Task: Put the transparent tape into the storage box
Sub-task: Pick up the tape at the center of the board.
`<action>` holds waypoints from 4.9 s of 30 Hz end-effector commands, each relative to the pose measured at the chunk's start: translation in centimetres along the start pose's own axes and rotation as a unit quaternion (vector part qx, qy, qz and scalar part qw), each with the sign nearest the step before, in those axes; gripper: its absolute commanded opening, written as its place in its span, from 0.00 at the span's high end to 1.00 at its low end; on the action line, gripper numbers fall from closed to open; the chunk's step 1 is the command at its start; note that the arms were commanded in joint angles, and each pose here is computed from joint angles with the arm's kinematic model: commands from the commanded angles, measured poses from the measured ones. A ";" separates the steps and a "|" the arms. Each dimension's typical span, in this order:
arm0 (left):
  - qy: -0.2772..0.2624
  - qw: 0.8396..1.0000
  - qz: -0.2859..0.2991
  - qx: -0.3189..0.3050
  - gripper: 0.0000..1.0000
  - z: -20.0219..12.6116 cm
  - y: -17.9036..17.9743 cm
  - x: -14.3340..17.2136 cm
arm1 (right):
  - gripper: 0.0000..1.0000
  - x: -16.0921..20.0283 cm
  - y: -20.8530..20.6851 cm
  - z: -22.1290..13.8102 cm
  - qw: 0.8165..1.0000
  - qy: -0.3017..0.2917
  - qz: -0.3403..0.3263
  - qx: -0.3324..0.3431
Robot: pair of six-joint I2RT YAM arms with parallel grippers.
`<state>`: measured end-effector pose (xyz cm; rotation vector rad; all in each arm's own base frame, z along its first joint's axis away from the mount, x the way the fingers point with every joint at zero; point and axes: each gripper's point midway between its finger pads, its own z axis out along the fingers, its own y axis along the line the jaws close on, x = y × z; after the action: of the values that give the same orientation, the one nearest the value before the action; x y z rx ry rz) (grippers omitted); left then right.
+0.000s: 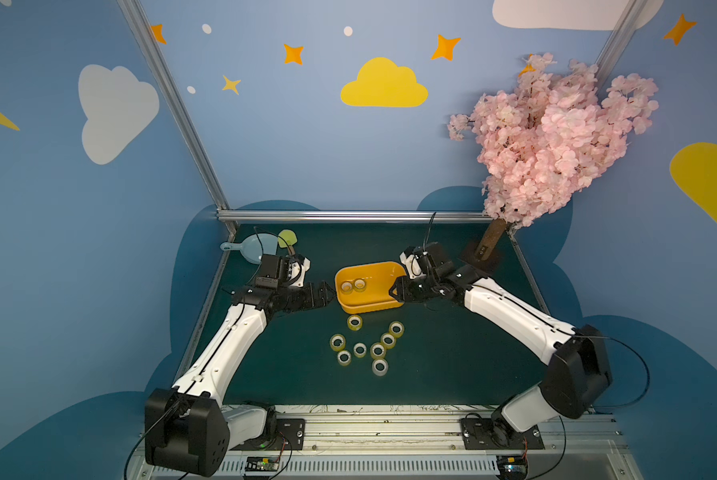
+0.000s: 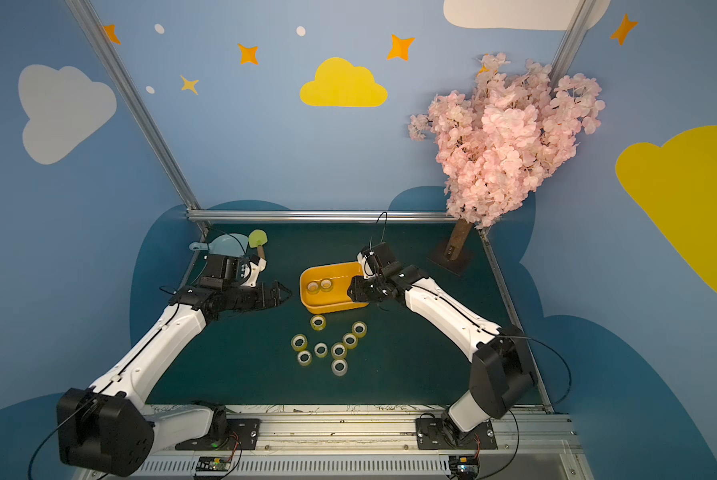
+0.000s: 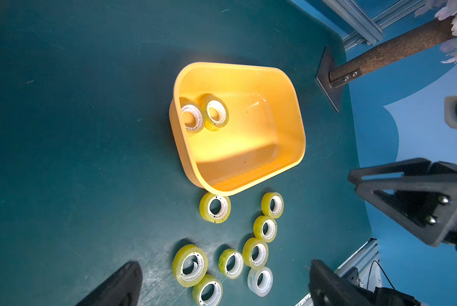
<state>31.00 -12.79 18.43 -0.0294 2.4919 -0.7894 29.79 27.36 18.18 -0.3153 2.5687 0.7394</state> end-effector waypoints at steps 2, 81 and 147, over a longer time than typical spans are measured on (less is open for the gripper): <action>-0.028 0.999 0.022 -0.014 0.00 -0.7 0.2 -0.6 | 0.54 2.4 -1.2 -2.6 1.000 -0.015 -0.018 0.002; -0.010 1.000 0.010 -0.014 0.00 -0.1 0.2 -0.2 | 0.49 9.5 -9.0 9.7 0.979 0.134 0.059 0.144; -0.015 1.000 0.013 -0.018 0.00 -0.4 0.2 -0.4 | 1.00 3.2 -3.5 -5.7 0.990 -0.045 -0.054 0.120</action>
<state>31.18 -12.21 17.62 -0.0376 2.4956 -0.7254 24.54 19.91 16.85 -0.3288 2.5876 0.3166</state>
